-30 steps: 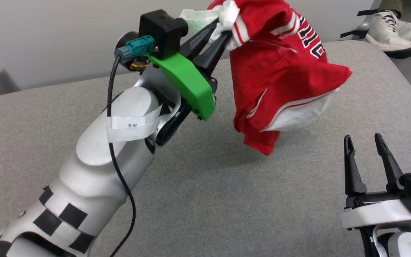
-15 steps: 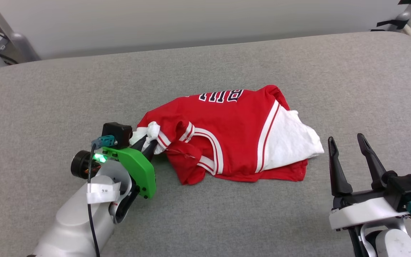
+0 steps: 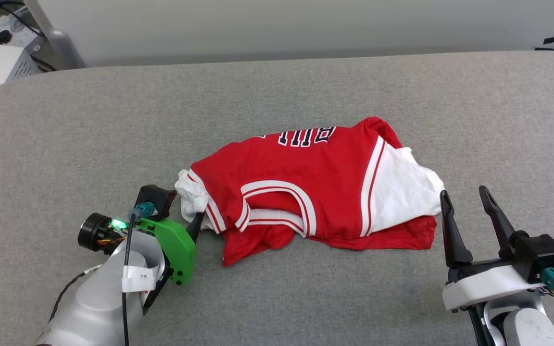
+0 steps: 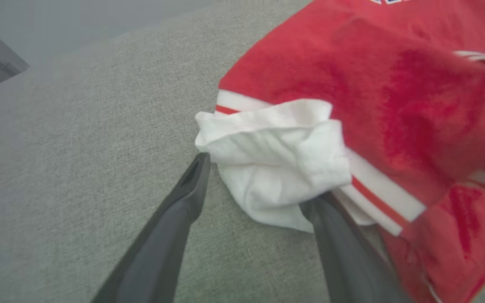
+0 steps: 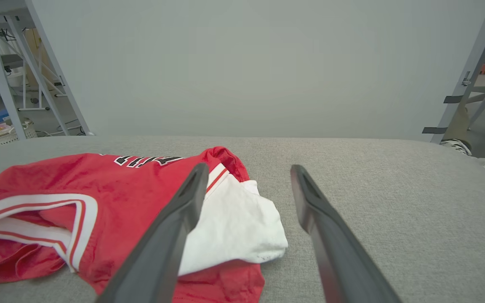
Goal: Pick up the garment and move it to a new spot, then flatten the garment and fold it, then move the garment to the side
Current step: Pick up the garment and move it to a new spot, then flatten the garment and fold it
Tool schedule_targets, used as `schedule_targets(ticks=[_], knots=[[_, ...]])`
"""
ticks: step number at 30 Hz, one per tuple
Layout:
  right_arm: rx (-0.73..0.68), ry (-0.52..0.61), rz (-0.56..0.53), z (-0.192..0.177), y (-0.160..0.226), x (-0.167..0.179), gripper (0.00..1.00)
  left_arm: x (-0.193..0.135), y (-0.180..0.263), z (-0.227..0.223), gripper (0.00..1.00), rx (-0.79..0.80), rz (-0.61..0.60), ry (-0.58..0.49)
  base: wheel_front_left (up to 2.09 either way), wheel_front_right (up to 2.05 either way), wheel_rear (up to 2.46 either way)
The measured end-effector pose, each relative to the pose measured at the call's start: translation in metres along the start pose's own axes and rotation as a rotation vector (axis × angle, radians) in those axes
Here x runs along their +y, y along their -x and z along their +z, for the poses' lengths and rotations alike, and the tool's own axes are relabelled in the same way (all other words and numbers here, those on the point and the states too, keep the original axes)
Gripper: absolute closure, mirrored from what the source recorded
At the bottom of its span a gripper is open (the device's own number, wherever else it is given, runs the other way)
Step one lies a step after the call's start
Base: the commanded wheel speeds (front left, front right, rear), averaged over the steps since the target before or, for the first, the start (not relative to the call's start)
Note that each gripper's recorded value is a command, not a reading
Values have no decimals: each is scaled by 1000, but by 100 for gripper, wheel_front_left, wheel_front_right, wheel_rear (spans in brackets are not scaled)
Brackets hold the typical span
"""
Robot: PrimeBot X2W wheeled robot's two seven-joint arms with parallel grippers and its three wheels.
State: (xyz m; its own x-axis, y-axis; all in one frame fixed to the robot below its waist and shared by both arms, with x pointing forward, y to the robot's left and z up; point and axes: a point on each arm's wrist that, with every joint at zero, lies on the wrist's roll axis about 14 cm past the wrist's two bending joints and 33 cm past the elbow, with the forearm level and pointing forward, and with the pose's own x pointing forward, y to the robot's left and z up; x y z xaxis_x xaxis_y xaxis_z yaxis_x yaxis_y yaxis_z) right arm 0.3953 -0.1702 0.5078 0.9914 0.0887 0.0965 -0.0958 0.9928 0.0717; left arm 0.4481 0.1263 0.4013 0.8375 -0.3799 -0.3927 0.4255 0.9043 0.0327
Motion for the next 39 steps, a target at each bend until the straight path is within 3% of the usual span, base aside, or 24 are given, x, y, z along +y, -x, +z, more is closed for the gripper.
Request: schedule_targets(ticks=[8,13,21,29,35,38,39], knots=[[-30,4,11,12,5,4,0,22,20,55,0,-179,109,-7,0,0,0],[-33,4,12,14,14,5,0,28,50,77,0,-303,187,55,0,0,0],[-44,6,32,19,24,12,0,-3,113,73,0,-454,250,199,0,0,0],[-23,8,38,13,26,14,0,-17,136,80,0,-528,258,192,0,0,0],[181,37,53,-18,20,8,0,-10,135,78,0,-524,268,168,0,0,0],[347,52,62,-35,7,-2,0,-9,129,71,0,-499,268,179,0,0,0],[507,45,65,-50,-4,-13,0,-9,122,61,0,-467,265,189,0,0,0]])
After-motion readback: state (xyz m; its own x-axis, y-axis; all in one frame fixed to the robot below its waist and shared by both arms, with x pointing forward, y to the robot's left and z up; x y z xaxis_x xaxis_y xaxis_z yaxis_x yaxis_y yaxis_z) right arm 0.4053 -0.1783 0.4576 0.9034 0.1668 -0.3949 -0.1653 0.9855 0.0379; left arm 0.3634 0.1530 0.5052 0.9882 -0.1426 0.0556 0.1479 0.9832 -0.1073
